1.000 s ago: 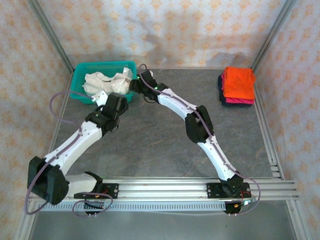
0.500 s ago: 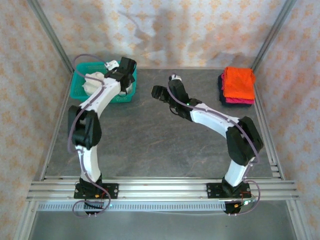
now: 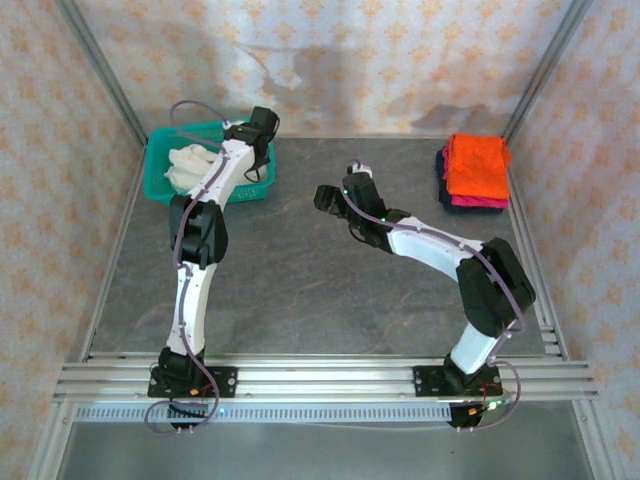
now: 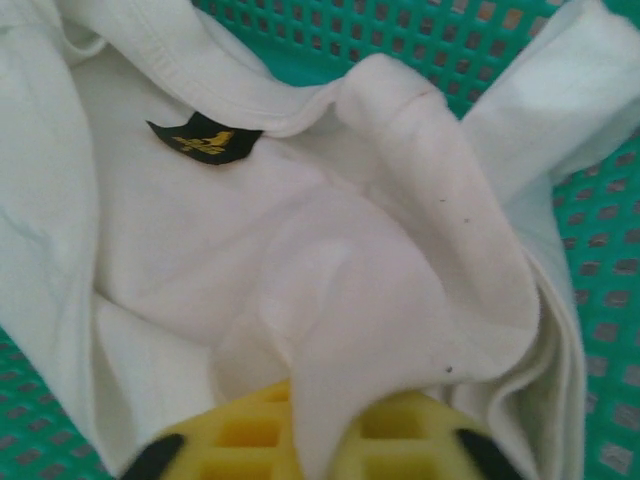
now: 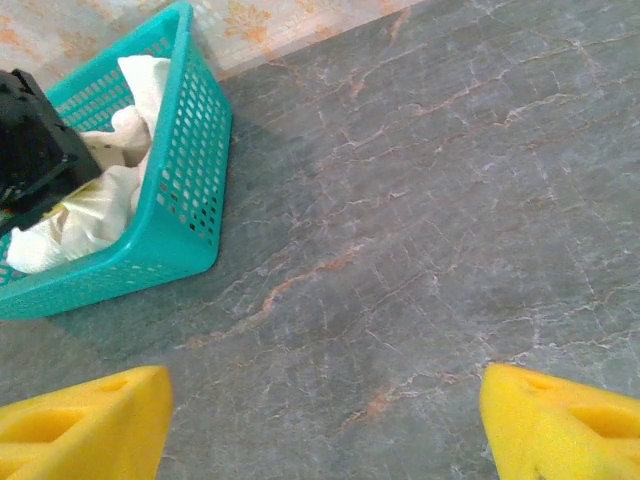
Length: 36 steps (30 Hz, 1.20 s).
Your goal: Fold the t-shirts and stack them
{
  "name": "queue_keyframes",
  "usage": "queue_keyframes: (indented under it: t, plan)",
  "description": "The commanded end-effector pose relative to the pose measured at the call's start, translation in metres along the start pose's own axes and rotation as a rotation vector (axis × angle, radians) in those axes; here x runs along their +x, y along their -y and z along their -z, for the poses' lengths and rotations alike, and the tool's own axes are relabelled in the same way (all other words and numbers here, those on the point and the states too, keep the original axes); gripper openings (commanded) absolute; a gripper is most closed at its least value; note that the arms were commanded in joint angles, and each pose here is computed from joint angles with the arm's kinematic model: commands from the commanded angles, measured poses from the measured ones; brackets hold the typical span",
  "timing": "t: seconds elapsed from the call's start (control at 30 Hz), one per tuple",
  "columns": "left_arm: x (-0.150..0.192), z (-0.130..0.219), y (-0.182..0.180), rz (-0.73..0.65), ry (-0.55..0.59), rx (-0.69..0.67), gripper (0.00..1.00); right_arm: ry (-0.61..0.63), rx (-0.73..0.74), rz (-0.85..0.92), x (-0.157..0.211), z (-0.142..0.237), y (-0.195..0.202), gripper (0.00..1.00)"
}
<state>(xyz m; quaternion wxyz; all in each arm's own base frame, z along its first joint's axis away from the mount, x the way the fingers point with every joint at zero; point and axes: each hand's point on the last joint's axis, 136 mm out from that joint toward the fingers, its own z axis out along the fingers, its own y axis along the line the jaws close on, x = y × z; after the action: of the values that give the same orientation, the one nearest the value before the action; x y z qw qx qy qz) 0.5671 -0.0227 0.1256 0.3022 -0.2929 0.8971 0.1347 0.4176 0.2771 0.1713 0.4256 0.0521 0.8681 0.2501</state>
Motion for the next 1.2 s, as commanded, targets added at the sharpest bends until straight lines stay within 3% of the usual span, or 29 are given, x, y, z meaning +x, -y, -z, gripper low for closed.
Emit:
queue_keyframes:
  t: [0.0,0.2,0.37,0.57,0.77,0.9,1.0,1.17]
  plan:
    - [-0.021,0.024,-0.010,-0.032,0.032,-0.003,0.00,0.036,0.011,0.004,-0.011,0.011,0.003,0.81]
    - [-0.074,0.095,-0.019,-0.034,0.176,0.088,0.00,0.018,0.000,-0.003,-0.007,0.009,0.001,0.81]
    - [-0.122,0.189,-0.026,-0.026,0.363,0.236,0.00,-0.006,-0.026,-0.024,0.000,0.006,-0.002,0.81]
    - [-0.150,0.297,-0.032,-0.063,0.531,0.408,0.00,-0.032,-0.088,-0.005,0.008,0.005,-0.012,0.81]
    - [-0.143,0.399,-0.027,-0.108,0.668,0.610,0.00,-0.036,-0.148,0.033,0.009,0.006,-0.030,0.82]
    - [-0.124,0.446,-0.017,-0.138,0.702,0.732,0.00,-0.013,-0.221,0.110,0.007,0.017,-0.053,0.84]
    - [-0.106,0.464,-0.009,-0.141,0.660,0.824,0.00,0.048,-0.310,0.232,0.006,0.031,-0.078,0.88]
    - [-0.066,0.469,0.008,-0.160,0.505,0.930,0.00,0.288,-0.397,0.415,-0.012,0.058,-0.113,0.97]
